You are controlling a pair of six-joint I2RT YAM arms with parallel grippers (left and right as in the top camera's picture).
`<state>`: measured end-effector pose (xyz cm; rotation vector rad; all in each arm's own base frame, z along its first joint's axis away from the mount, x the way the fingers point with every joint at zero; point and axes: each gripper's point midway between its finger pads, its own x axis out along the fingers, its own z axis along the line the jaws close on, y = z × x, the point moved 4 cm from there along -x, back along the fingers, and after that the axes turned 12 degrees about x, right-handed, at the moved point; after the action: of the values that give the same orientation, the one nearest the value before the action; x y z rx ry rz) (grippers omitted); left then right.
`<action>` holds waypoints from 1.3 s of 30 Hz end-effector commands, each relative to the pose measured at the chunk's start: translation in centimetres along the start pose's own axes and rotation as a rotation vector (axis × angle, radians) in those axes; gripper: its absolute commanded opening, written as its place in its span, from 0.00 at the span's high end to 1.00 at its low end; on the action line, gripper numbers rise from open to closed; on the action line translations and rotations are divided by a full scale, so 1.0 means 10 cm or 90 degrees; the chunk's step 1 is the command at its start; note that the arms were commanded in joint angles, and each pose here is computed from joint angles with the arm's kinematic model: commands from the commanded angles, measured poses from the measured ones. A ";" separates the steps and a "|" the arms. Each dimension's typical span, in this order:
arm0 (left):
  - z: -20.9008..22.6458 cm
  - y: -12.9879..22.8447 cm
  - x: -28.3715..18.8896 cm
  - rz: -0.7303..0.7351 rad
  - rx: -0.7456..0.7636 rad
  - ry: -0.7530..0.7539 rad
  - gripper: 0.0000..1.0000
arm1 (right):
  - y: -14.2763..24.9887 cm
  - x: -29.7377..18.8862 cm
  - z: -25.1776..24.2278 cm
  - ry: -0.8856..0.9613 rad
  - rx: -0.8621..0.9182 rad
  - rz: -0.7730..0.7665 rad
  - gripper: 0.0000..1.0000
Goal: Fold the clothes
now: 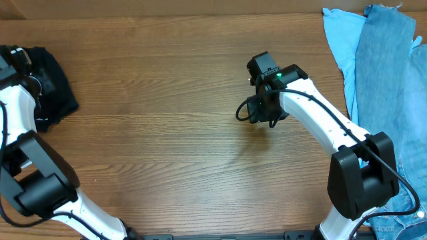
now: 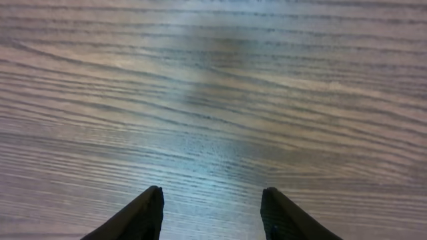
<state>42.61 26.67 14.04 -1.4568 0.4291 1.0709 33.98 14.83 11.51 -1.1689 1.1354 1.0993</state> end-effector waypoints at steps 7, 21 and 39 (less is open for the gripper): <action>0.33 -0.33 0.05 -0.110 -0.033 -0.071 0.93 | -0.02 -0.08 0.02 -0.009 0.003 -0.011 0.48; 1.38 -0.08 -0.06 -0.154 -0.312 -0.138 0.94 | 0.01 -0.08 0.01 -0.004 0.017 -0.003 0.49; 0.99 -0.47 -1.29 -0.204 -0.184 -0.047 0.95 | 0.00 -0.08 0.01 -0.005 0.017 -0.004 0.48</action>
<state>34.91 36.06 21.71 -1.7458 -0.0092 1.1241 33.46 14.62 11.45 -1.1472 1.1712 1.0968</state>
